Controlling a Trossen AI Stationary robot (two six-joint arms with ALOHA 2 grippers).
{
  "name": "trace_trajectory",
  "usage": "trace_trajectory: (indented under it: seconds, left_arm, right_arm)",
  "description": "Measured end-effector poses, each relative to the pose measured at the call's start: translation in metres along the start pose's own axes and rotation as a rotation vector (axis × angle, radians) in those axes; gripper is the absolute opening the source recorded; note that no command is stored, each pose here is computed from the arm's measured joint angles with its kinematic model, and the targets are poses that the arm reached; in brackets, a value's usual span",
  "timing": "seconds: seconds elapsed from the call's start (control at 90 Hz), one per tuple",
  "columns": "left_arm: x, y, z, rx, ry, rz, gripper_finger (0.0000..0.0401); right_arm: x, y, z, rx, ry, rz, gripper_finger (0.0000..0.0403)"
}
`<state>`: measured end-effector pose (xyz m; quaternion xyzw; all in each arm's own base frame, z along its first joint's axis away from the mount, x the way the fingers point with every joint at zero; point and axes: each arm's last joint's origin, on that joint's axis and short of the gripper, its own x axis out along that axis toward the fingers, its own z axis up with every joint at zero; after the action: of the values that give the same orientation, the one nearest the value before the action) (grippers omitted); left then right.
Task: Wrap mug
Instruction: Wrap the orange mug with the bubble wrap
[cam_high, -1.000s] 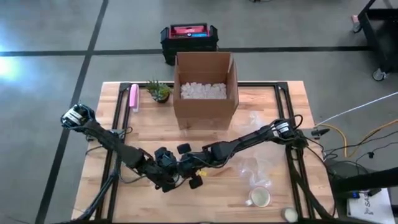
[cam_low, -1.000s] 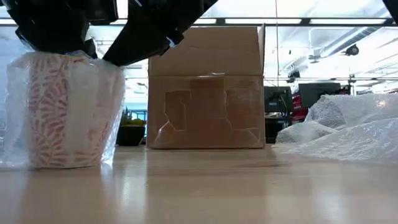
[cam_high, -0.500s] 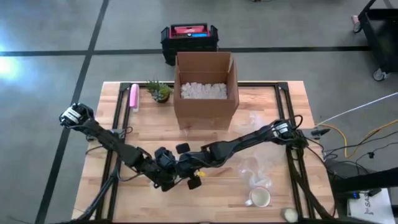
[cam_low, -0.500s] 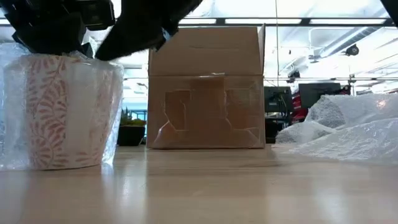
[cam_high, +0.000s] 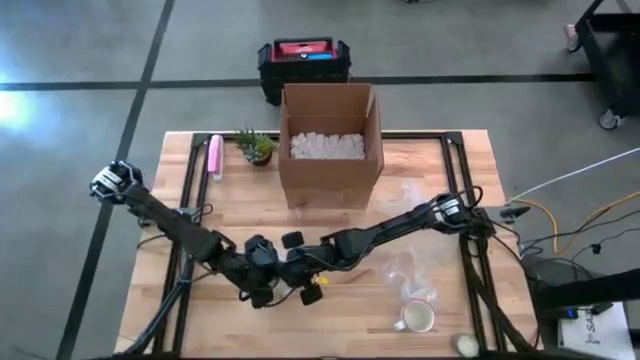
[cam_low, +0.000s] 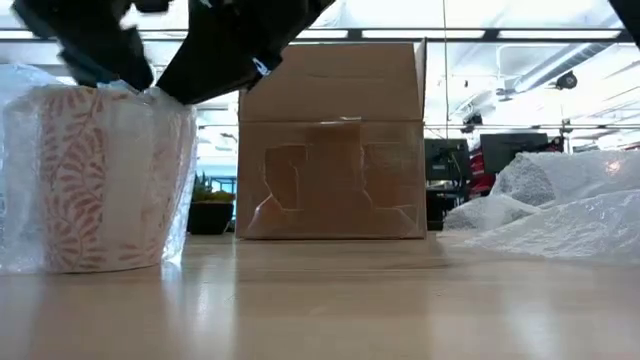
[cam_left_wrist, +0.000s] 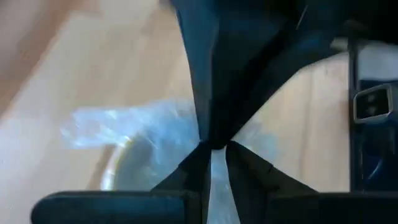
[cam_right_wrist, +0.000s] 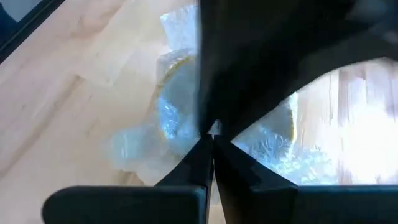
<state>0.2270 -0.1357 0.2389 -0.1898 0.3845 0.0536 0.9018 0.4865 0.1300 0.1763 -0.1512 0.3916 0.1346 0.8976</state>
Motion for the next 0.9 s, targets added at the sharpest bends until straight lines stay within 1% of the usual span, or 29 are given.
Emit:
trace_trajectory:
  seconds: [0.1, 0.2, 0.278, 0.367, 0.511, 0.711, 0.811, 0.9]
  left_arm:
    - [-0.015, 0.003, 0.005, -0.003, -0.006, -0.001, 0.0036]
    - [-0.032, 0.003, 0.010, -0.038, -0.007, -0.045, 0.0036]
    - [-0.041, 0.004, 0.006, -0.110, 0.073, -0.091, 0.0036]
    - [-0.043, 0.006, -0.005, -0.169, 0.181, -0.065, 0.0036]
    - [-0.034, 0.003, -0.014, -0.177, 0.243, -0.029, 0.0036]
    - [-0.012, -0.004, -0.019, -0.140, 0.264, -0.002, 0.0036]
    - [-0.006, -0.006, -0.020, -0.109, 0.256, 0.009, 0.0036]
    - [-0.004, -0.006, -0.018, -0.096, 0.219, 0.022, 0.0036]
  right_arm:
    - [0.000, 0.000, 0.000, 0.001, 0.002, 0.000, 0.0002]
    - [0.000, 0.000, 0.000, 0.001, 0.003, 0.000, 0.0002]
    - [0.000, 0.000, 0.000, 0.002, 0.002, 0.000, 0.0002]
    - [0.000, 0.000, 0.000, 0.002, 0.003, 0.000, 0.0002]
    - [0.000, 0.000, 0.000, 0.002, 0.003, 0.000, 0.0002]
    - [0.000, 0.000, 0.000, 0.001, 0.001, 0.000, 0.0002]
    - [0.000, 0.000, 0.000, 0.000, 0.002, 0.000, 0.0002]
    - [-0.001, 0.000, 0.000, -0.002, 0.003, -0.002, 0.0002]
